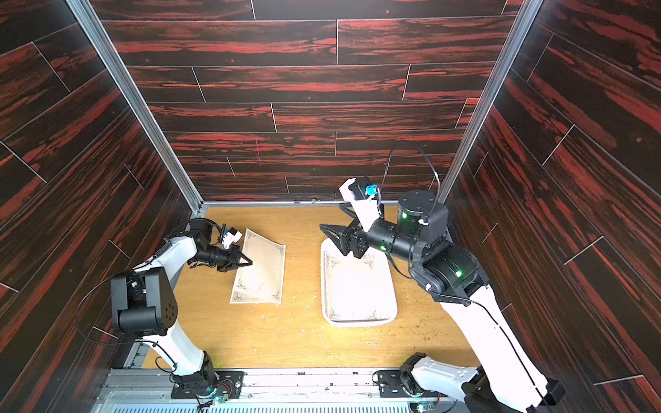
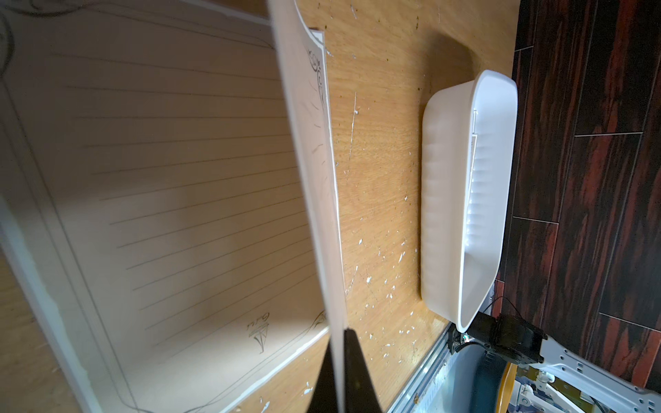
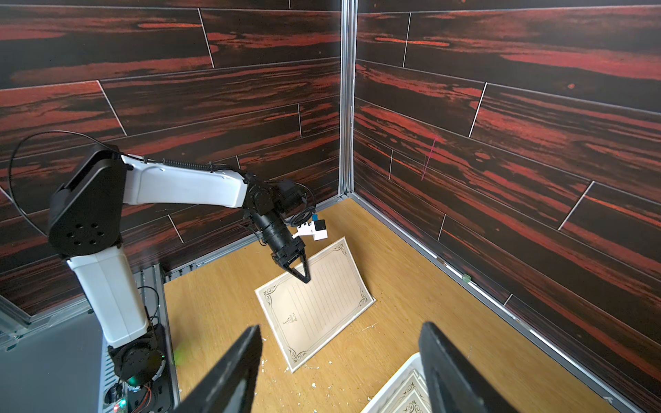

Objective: Take out the stationery paper from the storage box
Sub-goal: Place the stationery paper at the center of the board.

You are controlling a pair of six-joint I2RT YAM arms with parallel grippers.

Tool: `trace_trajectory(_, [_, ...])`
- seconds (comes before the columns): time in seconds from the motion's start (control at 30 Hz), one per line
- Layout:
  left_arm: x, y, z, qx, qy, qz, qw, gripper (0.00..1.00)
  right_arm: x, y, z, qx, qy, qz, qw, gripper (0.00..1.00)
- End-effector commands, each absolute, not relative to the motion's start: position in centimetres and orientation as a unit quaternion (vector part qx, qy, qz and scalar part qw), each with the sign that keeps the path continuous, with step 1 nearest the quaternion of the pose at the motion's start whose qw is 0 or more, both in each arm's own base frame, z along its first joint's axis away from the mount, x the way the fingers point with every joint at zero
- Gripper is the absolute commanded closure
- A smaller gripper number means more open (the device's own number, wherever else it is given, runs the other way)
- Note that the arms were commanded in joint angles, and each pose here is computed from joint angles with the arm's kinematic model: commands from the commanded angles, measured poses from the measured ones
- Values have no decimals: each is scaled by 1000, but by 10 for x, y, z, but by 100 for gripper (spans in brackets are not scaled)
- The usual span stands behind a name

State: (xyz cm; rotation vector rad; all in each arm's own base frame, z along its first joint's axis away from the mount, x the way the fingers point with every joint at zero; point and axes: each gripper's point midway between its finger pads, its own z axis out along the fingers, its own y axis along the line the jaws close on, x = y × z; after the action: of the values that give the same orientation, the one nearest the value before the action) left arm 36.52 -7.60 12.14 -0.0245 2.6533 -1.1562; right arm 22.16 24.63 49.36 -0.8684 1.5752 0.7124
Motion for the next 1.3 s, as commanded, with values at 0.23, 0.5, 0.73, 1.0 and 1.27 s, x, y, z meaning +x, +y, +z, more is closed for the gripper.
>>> trace_trajectory(0.23, [366,-72,110,-21,915,-390,102,100,221,245,489,-374,678,296,560,28])
trace_trajectory(0.5, [366,-59,94,-37,931,-354,83,98,221,247,486,-375,682,299,552,29])
trace_trajectory(0.73, [370,-53,90,-54,931,-351,88,98,222,247,482,-376,686,298,548,29])
trace_trajectory(1.0, [371,-46,83,-64,936,-337,84,96,222,248,479,-377,689,298,543,29])
trace_trajectory(1.27, [370,-37,67,-73,947,-307,64,92,221,249,477,-379,690,301,538,30])
